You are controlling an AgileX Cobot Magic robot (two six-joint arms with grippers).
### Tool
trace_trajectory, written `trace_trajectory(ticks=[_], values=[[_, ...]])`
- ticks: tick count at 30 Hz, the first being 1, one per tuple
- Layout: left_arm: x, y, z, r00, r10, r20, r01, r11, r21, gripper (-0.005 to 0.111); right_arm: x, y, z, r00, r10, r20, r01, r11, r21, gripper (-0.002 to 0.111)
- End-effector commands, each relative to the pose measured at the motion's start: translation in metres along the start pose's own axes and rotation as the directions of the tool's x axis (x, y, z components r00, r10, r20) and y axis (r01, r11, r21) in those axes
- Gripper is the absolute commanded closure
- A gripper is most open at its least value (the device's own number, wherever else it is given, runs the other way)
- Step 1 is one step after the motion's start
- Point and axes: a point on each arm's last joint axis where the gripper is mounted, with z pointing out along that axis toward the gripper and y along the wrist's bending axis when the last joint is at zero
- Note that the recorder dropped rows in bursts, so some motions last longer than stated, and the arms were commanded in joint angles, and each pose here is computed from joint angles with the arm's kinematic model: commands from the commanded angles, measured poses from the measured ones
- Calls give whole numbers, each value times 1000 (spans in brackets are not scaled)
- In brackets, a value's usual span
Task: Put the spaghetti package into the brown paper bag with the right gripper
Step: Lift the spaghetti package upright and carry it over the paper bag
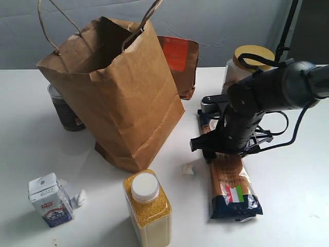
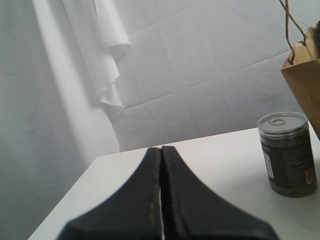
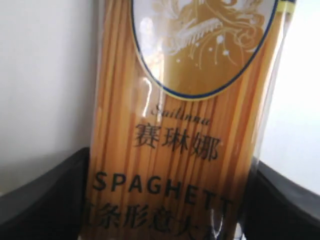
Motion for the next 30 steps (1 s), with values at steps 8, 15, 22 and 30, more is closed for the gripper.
trace_trajectory(ticks=[8,15,22,30], values=[[1,0,0,1000,-8,4,8,1000,-2,107,42,-7,-9,964,185,192,-151,972,-181,108],[1,0,0,1000,-8,4,8,1000,-2,107,69,-20,-62,900,228,371,-127,953,-276,108],[1,0,0,1000,-8,4,8,1000,-2,107,90,-31,-115,813,230,535,-51,943,-328,108],[1,0,0,1000,-8,4,8,1000,-2,107,126,-51,-219,515,240,823,134,926,-354,108]])
